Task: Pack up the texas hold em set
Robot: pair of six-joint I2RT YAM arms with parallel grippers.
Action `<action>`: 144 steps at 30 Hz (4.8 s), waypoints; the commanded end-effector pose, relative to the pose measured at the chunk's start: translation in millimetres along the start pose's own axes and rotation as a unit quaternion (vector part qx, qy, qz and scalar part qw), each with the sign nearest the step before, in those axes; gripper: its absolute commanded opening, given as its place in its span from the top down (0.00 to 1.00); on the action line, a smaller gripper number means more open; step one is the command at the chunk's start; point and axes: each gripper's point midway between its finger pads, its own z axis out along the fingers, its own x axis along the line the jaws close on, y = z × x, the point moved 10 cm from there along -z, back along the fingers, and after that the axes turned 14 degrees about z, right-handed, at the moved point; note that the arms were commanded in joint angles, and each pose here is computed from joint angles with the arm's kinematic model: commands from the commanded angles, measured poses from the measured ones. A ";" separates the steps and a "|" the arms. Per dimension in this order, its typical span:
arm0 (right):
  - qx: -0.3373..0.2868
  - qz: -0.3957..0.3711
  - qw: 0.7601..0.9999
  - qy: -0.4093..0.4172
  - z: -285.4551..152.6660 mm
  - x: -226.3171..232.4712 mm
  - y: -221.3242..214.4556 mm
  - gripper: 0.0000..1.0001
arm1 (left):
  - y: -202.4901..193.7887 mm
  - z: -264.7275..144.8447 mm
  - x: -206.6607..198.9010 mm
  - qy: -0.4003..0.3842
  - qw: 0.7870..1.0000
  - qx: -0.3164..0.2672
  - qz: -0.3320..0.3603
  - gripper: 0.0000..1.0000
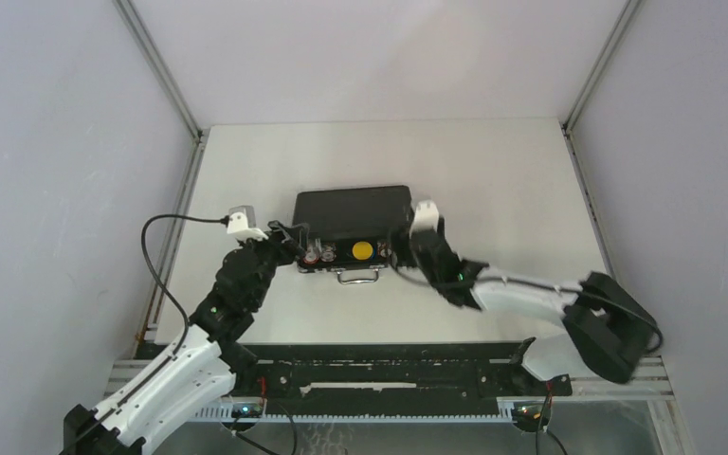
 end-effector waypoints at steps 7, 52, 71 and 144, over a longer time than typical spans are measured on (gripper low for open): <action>0.003 0.069 0.989 0.128 -112.9 23.8 -58.4 0.41 | 2.5 -8.7 -1.1 -0.017 0.998 -0.043 -0.044 0.33; -0.031 0.351 0.910 0.217 -33.6 93.4 -90.7 0.06 | -110.5 -43.5 26.2 -0.073 0.987 0.014 -0.140 0.30; -0.030 0.383 0.898 0.216 -7.9 77.1 -87.9 0.05 | -115.8 -42.2 29.1 -0.061 0.989 0.020 -0.131 0.31; -0.117 0.400 0.871 0.261 -7.9 94.2 -40.4 0.06 | -152.1 -36.9 28.8 -0.044 0.986 0.117 -0.110 0.30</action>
